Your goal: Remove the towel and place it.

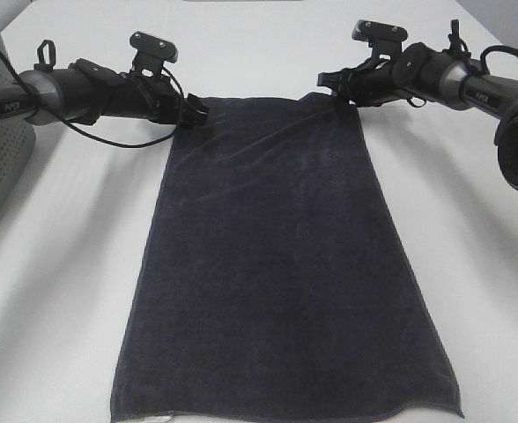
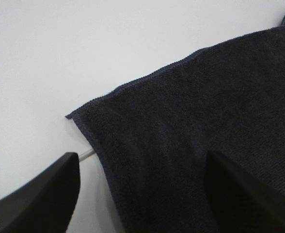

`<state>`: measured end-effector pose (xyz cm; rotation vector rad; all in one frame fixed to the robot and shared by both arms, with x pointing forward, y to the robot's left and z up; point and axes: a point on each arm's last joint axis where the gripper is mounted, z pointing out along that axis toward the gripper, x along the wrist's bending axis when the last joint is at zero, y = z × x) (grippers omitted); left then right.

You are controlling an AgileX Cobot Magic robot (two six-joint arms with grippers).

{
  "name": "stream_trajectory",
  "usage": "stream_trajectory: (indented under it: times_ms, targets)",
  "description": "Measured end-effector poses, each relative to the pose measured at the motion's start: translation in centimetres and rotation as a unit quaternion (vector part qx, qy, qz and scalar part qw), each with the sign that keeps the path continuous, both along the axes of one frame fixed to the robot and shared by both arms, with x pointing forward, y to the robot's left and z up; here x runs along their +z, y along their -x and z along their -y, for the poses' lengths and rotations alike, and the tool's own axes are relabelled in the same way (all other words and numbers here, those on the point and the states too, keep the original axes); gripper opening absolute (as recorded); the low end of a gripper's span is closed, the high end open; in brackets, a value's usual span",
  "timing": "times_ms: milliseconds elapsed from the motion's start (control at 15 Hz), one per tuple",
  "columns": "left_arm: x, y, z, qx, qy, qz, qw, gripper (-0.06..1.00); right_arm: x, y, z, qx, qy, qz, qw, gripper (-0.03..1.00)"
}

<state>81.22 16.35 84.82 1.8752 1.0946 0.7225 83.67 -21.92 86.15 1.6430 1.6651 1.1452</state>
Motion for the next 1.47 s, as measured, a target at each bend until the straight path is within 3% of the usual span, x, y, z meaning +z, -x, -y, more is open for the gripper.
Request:
stream_trajectory:
  times_ms: [200,333,467,600,733,800,867,933,1200,1267,1467]
  targets:
    - [0.1,0.4,0.5,-0.016,0.034,-0.032,0.999,0.74,4.5,0.8,-0.6,0.033,-0.006,-0.03,0.999,0.54]
    - [1.2,1.1,1.2,-0.052,0.053,-0.07,0.995,0.79,8.0,2.2,-1.1,0.073,-0.005,-0.083,0.994,0.56]
    - [3.3,1.8,1.3,-0.079,0.037,-0.099,0.991,0.79,11.2,3.7,-1.4,0.107,-0.003,-0.124,0.986,0.56]
    - [7.1,3.1,0.8,-0.085,-0.007,-0.157,0.984,0.8,14.7,6.2,-1.6,0.138,-0.008,-0.189,0.972,0.61]
    - [11.0,4.7,-0.8,-0.025,-0.055,-0.228,0.972,0.8,17.9,8.4,-1.3,0.13,-0.016,-0.241,0.962,0.71]
    - [12.9,5.5,-1.7,0.025,-0.069,-0.256,0.964,0.8,19.6,9.1,-1.1,0.119,-0.013,-0.241,0.963,0.74]
    - [17.5,7.4,-3.7,0.102,-0.087,-0.282,0.95,0.8,22.5,10.2,-0.6,0.092,-0.008,-0.224,0.97,0.76]
    - [20.2,8.5,-4.8,0.133,-0.091,-0.279,0.947,0.8,24.5,10.9,0.0,0.083,-0.008,-0.206,0.975,0.77]
    - [28.6,11.5,-11.9,0.231,-0.04,-0.219,0.947,0.8,30.1,13.3,5.0,0.028,-0.029,-0.154,0.987,0.77]
    - [30.1,12.4,-14.1,0.254,-0.024,-0.209,0.944,0.8,30.5,14.0,5.9,0.018,-0.028,-0.159,0.987,0.77]
    - [32.6,15.8,-17.2,0.285,0.001,-0.202,0.937,0.79,30.7,16.8,6.1,0.013,-0.016,-0.188,0.982,0.76]
